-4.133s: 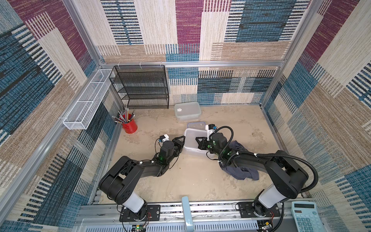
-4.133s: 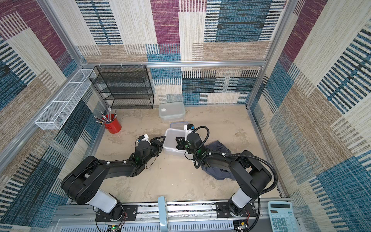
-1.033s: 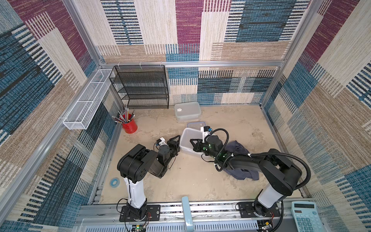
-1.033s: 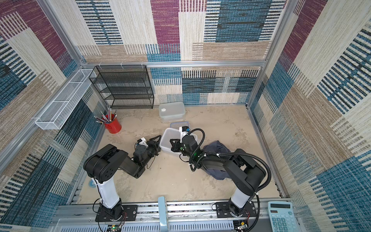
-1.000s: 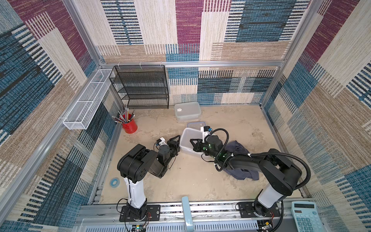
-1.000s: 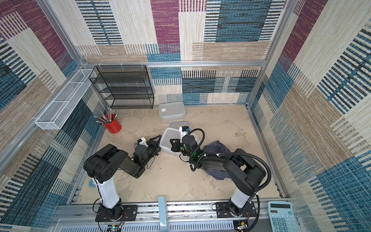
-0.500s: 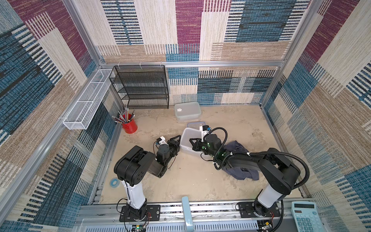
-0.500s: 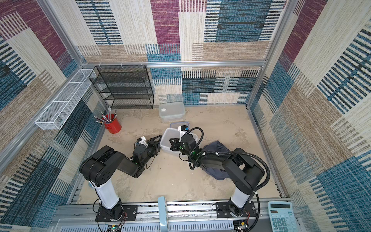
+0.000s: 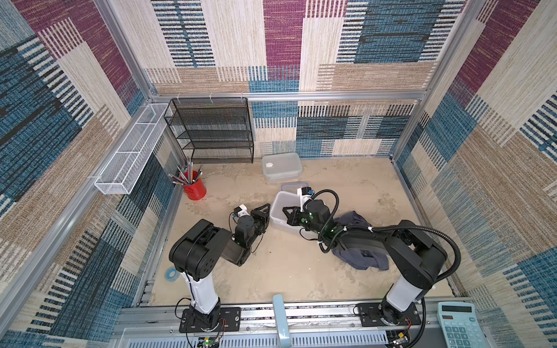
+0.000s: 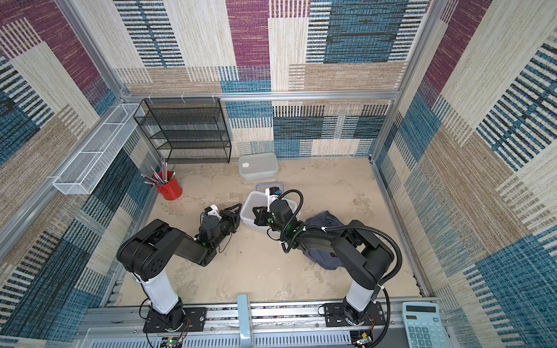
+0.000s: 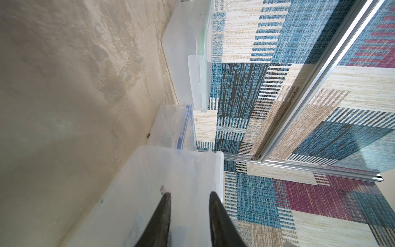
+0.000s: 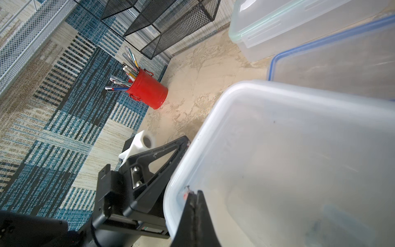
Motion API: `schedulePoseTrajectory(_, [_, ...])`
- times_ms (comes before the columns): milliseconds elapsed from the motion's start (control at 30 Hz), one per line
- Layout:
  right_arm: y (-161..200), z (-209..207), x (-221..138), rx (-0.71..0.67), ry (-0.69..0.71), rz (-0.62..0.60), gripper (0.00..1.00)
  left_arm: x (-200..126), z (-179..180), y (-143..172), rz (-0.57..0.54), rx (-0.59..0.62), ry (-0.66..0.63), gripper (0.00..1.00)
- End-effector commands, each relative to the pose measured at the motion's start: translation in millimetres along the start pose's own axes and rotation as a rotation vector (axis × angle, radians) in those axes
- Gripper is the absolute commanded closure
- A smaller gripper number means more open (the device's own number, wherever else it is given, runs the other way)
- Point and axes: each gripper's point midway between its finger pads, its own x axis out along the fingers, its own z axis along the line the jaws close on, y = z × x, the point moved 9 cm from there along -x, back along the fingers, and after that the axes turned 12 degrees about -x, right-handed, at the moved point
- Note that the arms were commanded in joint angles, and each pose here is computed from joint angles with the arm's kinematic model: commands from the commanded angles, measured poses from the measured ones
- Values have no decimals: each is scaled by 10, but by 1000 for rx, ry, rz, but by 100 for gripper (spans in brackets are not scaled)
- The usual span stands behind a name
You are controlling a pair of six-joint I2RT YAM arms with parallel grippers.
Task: Wipe the insides of the lunch boxes
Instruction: Open the fastener of the lunch box.
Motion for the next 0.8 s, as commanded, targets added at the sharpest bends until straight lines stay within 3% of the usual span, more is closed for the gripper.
schedulePoseTrajectory(0, [921,-459,-150,102,247,506,100,-23,-116,226,208,53,31,74])
schedulePoseTrajectory(67, [923,-460,-155,103,247,507,100,-32,-145,233,211,70,31,75])
schedulePoseTrajectory(233, [918,-455,-150,99,244,508,100,-32,-202,273,239,112,17,62])
schedulePoseTrajectory(333, [902,-447,-139,95,240,506,100,-19,-210,283,249,111,20,60])
schedulePoseTrajectory(600, [916,-454,-147,96,245,511,100,-67,-263,279,232,132,29,74])
schedulePoseTrajectory(767, [925,-461,-148,96,249,514,100,-122,-342,280,211,185,13,77])
